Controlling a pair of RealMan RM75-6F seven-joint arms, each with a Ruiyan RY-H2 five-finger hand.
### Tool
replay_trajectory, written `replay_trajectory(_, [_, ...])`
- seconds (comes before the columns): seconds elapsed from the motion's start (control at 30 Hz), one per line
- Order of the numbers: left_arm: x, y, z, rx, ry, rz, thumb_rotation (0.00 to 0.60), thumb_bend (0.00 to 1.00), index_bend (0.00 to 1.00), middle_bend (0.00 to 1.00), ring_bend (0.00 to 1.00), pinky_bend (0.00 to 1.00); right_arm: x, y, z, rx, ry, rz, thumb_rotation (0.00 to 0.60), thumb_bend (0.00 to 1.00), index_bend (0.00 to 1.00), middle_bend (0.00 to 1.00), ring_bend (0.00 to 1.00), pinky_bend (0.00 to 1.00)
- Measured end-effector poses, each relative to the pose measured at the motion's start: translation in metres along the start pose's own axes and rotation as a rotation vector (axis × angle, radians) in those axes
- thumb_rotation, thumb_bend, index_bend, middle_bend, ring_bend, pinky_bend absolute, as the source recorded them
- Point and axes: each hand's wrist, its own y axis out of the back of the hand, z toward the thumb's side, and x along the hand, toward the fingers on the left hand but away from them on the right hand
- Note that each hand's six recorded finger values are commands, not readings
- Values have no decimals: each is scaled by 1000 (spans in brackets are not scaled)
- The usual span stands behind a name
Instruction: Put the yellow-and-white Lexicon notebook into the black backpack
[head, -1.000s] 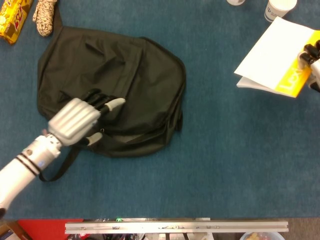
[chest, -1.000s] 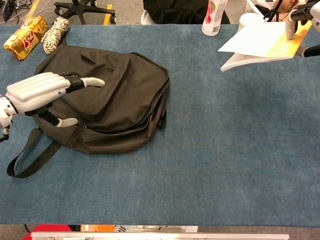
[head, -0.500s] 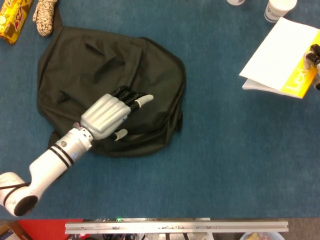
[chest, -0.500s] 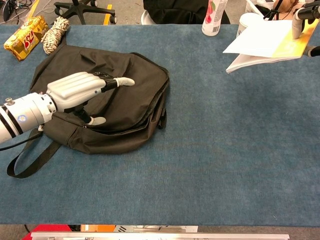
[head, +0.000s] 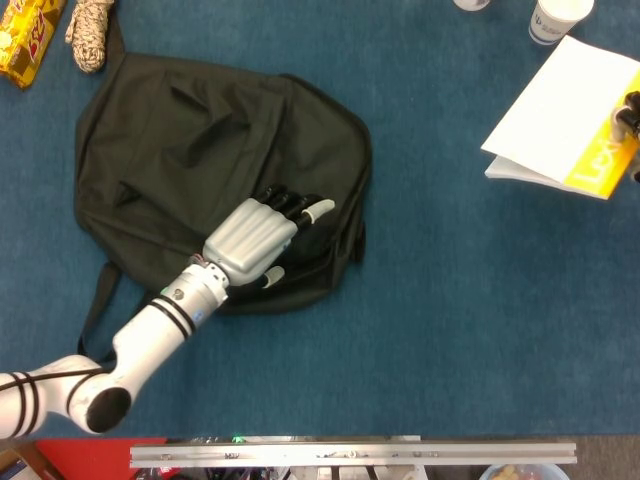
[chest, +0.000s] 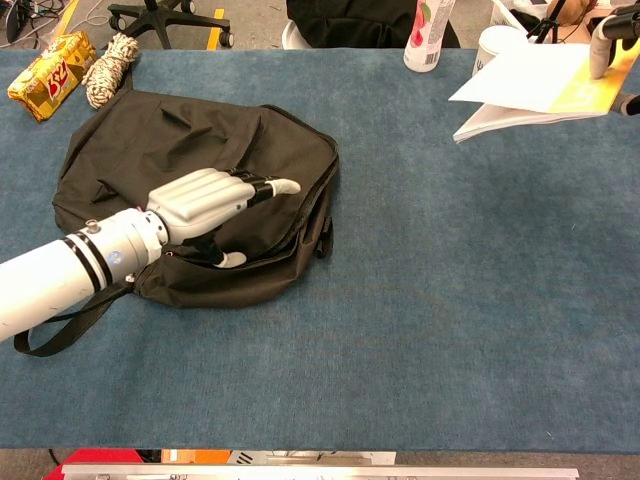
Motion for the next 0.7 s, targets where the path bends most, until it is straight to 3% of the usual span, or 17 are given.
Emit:
replay_trajectory(0.53, [27, -10, 0, -72, 116, 51, 600, 223, 39, 119, 155, 183, 6, 5, -4, -12, -13, -16, 600, 475, 788, 606, 514, 650])
replay_trajectory(0.7, [32, -11, -4, -118, 163, 88, 600, 265, 149, 224, 268, 327, 7, 6, -6, -13, -17, -17, 600, 474, 790, 608, 514, 651])
